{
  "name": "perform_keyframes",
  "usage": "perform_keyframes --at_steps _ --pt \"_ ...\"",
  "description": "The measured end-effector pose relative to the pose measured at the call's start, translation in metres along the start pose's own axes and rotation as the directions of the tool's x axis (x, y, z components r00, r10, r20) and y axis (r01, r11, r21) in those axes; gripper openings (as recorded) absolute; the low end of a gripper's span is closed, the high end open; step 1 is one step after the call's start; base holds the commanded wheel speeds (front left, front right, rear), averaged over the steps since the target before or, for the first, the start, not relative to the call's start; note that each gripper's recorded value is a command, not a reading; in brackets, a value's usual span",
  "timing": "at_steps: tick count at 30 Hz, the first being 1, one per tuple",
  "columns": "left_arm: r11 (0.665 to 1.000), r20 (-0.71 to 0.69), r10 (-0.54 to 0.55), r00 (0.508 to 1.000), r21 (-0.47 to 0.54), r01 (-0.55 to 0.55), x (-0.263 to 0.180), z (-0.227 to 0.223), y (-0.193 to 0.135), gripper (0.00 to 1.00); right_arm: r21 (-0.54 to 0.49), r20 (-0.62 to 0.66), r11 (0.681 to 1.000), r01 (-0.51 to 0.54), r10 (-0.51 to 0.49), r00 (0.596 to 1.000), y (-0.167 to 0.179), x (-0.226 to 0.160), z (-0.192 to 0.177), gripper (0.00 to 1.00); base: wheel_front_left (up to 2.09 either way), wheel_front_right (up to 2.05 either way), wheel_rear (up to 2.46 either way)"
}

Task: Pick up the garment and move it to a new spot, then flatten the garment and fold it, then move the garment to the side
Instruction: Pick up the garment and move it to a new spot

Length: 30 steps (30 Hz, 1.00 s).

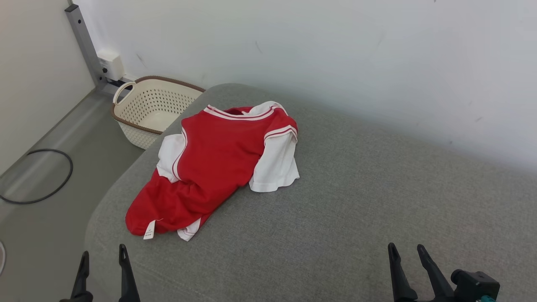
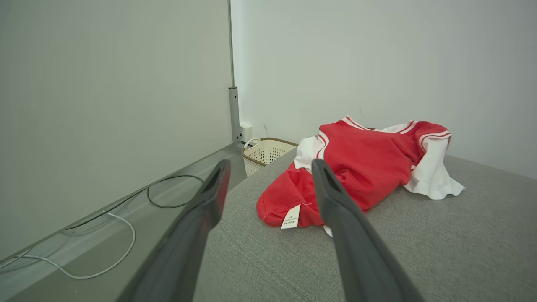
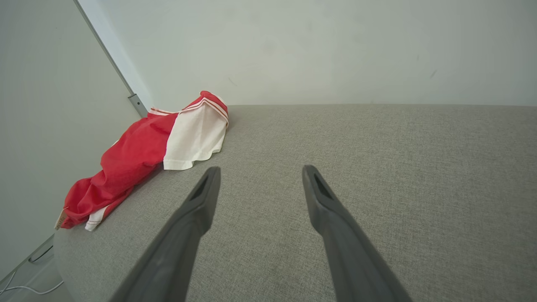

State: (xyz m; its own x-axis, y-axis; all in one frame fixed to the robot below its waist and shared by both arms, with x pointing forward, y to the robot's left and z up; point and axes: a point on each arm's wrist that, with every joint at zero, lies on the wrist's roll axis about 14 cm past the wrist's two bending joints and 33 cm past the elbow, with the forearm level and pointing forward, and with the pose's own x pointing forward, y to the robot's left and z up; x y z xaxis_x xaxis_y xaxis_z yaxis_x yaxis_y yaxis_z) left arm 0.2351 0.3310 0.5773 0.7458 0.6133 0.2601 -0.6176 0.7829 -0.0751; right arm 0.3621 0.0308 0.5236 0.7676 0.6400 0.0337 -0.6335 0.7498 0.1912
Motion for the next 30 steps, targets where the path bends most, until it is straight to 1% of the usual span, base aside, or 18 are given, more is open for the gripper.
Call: perform_keyframes --at_steps 6,10,15,19,21,25,28,30 --pt "1.000 0.006 -0.017 1.000 -0.025 0.017 0.004 0.001 -0.009 1.00 -0.002 0.012 1.000 0.016 -0.016 1.000 -0.006 0.000 0.004 1.00 0.00 0.00 0.00" --pt "0.997 0.004 -0.075 0.997 -0.025 0.075 0.012 -0.001 -0.025 1.00 0.003 0.014 0.999 0.033 -0.033 0.999 -0.011 -0.002 0.004 1.00 0.00 0.00 0.00" --pt "0.985 0.035 -0.165 0.986 -0.044 0.167 0.039 0.008 -0.052 1.00 0.005 0.040 0.999 0.048 -0.048 0.998 -0.018 0.001 0.011 1.00 0.00 0.00 0.00" --pt "0.965 0.062 -0.251 0.966 -0.065 0.254 0.067 0.018 -0.082 1.00 0.007 0.065 0.998 0.067 -0.067 0.996 -0.026 0.001 0.017 1.00 0.00 0.00 0.00" --pt "0.955 0.065 -0.278 0.958 -0.087 0.283 0.083 0.021 -0.094 1.00 0.010 0.078 0.997 0.077 -0.078 0.994 -0.031 0.002 0.020 1.00 0.00 0.00 0.00" --pt "0.935 0.056 -0.337 0.940 -0.100 0.341 0.112 0.025 -0.120 1.00 0.022 0.106 0.994 0.111 -0.112 0.988 -0.044 0.000 0.024 1.00 0.00 0.00 0.00" --pt "0.903 0.032 -0.398 0.917 -0.165 0.397 0.129 0.026 -0.149 1.00 0.045 0.107 0.987 0.154 -0.158 0.982 -0.058 -0.007 0.020 1.00 0.00 0.00 0.00" --pt "0.881 0.034 -0.448 0.894 -0.156 0.447 0.140 0.030 -0.170 1.00 0.062 0.107 0.980 0.187 -0.193 0.975 -0.069 -0.012 0.017 1.00 0.00 0.00 0.00"
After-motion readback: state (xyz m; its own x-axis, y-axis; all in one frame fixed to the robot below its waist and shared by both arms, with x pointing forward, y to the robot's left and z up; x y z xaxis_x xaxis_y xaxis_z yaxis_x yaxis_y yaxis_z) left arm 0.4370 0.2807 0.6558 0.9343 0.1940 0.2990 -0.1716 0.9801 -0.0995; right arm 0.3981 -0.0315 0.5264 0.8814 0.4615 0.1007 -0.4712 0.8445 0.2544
